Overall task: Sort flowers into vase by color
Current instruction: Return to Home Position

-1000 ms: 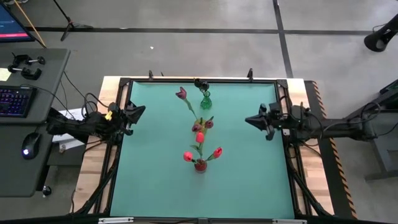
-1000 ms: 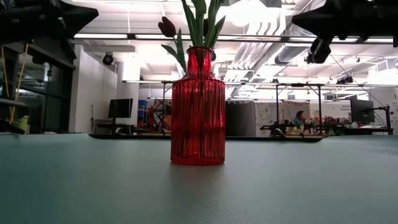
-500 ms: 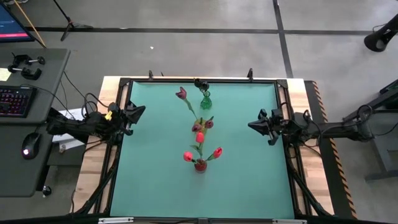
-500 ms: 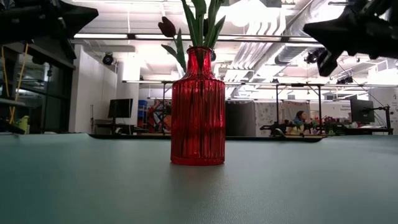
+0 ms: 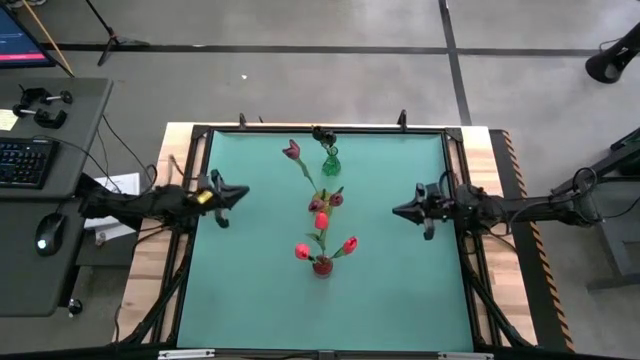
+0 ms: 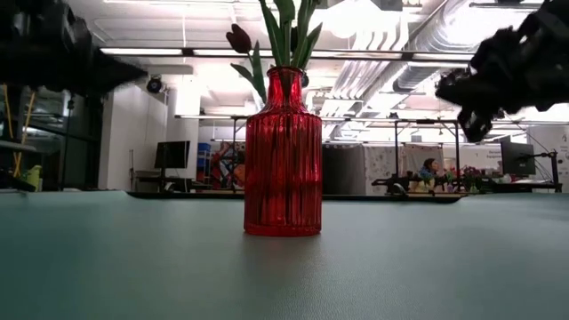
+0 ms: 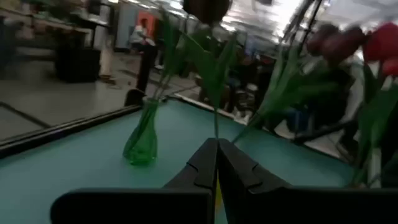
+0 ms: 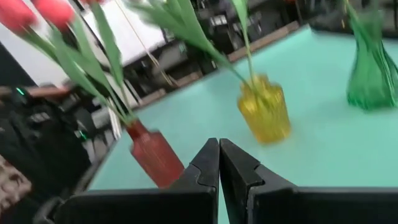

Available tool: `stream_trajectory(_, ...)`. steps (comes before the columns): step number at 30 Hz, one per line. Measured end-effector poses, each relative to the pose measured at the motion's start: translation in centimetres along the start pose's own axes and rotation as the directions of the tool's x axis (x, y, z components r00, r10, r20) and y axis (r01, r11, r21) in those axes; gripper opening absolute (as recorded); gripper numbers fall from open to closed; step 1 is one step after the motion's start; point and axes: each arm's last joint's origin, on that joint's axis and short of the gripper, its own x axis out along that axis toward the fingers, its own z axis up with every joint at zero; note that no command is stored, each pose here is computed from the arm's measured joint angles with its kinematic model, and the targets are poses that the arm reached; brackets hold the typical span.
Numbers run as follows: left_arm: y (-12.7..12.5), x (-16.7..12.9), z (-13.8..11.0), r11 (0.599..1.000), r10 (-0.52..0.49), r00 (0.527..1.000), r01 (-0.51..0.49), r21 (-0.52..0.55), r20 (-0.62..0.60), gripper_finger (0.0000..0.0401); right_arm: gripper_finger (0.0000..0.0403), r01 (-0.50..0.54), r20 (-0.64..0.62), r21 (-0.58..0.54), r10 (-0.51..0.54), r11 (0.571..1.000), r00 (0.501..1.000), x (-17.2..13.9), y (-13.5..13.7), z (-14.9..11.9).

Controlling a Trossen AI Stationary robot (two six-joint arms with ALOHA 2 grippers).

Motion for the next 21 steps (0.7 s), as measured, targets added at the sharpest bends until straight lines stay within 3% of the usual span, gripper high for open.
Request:
stream_trajectory(9, -0.3, 0.0, -0.1, 0.997, -0.072, 0.997, 0.072, 0.021, -0.015, 0.0001, 0.0, 0.051, -0.132, 0.004, -0.05, 0.999, 0.99, -0.6, -0.5, -1.3)
stream_trajectory(14, -0.3, 0.0, -0.1, 0.997, -0.069, 0.997, 0.07, 0.021, -0.015, 0.0001, 0.0, -0.013, 0.042, -0.003, 0.013, 1.0, 0.999, -1.8, 0.1, 0.0)
stream_trajectory(21, -0.3, 0.0, -0.1, 0.997, -0.079, 0.997, 0.08, 0.021, -0.016, 0.0001, 0.0, -0.071, 0.254, -0.024, 0.074, 0.997, 0.964, -2.6, 0.7, 1.9)
